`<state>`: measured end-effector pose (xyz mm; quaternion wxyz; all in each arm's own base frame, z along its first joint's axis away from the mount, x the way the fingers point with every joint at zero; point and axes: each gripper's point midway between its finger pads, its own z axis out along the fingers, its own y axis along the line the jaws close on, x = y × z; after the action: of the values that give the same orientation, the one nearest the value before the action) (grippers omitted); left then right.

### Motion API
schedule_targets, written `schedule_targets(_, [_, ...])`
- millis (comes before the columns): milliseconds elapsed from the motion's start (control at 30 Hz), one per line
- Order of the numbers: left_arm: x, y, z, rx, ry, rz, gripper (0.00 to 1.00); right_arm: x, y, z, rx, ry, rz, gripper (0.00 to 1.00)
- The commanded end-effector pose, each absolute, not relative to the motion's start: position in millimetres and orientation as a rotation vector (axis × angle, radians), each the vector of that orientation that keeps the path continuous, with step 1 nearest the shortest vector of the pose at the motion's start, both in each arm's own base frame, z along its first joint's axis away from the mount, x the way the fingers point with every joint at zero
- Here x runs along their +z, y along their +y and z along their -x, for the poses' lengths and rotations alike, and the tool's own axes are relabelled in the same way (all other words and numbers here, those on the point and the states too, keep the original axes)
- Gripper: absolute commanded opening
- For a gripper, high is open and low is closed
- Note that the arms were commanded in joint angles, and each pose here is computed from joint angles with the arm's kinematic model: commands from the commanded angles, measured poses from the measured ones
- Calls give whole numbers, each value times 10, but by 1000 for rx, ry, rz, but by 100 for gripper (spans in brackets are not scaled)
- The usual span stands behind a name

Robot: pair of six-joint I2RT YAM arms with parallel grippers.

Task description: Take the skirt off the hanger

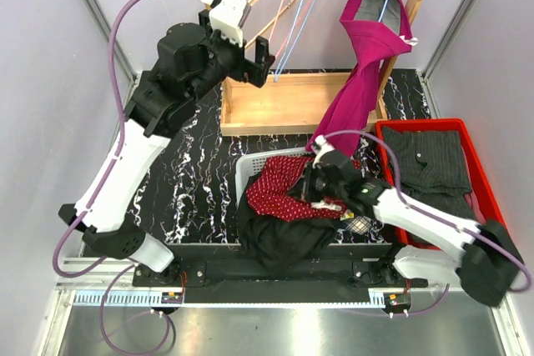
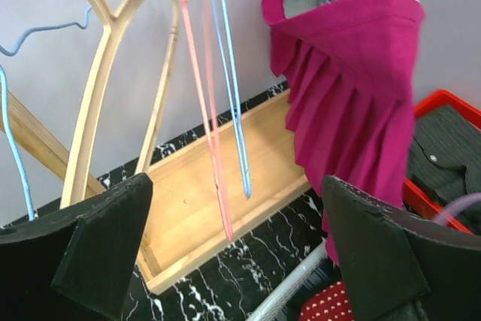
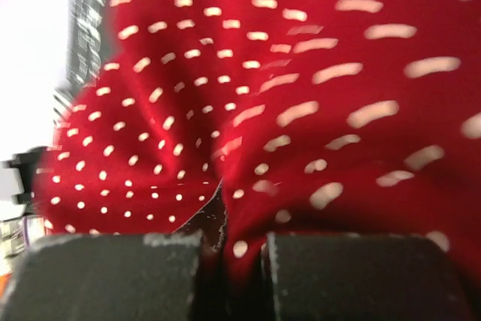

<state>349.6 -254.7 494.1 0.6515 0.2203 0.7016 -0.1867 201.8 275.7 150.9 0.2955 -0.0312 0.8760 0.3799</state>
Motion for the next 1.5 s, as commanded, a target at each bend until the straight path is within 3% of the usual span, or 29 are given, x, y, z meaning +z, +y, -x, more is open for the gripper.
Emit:
schedule_targets(0, [4841, -2643, -3331, -430, 1594, -593, 99, 1052, 2984, -1793, 1166, 2568, -50, 0])
schedule_targets(200, [4787, -2813, -3277, -426, 1594, -644, 99, 267, 2920, -1586, 990, 2907, -147, 0])
schedule_targets(233, [4762, -2838, -3296, -423, 1598, -650, 99, 202, 2874, -1563, 956, 2924, -153, 5])
schedule_targets(300, [4777, -2852, -3272, -429, 1594, -658, 99, 167, 2764, -1566, 867, 2930, -146, 26])
schedule_targets(367, [4763, -2863, -3262, -433, 1597, -664, 99, 275, 2712, -1611, 831, 2896, -130, 36])
schedule_targets(400, [4747, -2865, -3263, -432, 1601, -666, 99, 282, 2622, -1624, 763, 2893, -121, 49])
schedule_targets(467, [4759, -2867, -3257, -436, 1597, -667, 99, 537, 2644, -1744, 771, 2813, -83, 57])
schedule_targets(567, [4818, -2860, -3250, -435, 1584, -663, 99, 1081, 2665, -1914, 766, 2698, 36, 95])
schedule_targets(600, [4847, -2850, -3251, -433, 1578, -656, 99, 1404, 2682, -1985, 756, 2650, 109, 100])
schedule_targets(800, [5038, -2722, -3253, -392, 1541, -614, 99, 2802, 2601, -2217, 697, 2420, 273, 99])
schedule_targets(867, [5035, -2681, -3261, -371, 1542, -606, 99, 2905, 2485, -2206, 606, 2447, 323, 100])
schedule_targets(1000, [5028, -2599, -3228, -346, 1543, -603, 99, 3800, 2211, -2458, 475, 2218, 263, 100])
schedule_targets(1167, [5067, -2555, -3184, -350, 1536, -595, 99, 4771, 1826, -2960, 341, 1922, 106, 100])
schedule_targets(1300, [5076, -2494, -3135, -340, 1531, -597, 99, 5136, 1350, -3671, 158, 1775, -84, 100])
schedule_targets(1367, [5057, -2442, -3112, -326, 1534, -595, 99, 5297, 1049, -3913, 175, 1698, -214, 93])
schedule_targets(1400, [5043, -2424, -3109, -315, 1535, -599, 99, 5321, 955, -3987, 148, 1674, -259, 84])
schedule_targets(1467, [5005, -2387, -3093, -301, 1541, -603, 99, 5346, 923, -4174, 137, 1626, -286, 79])
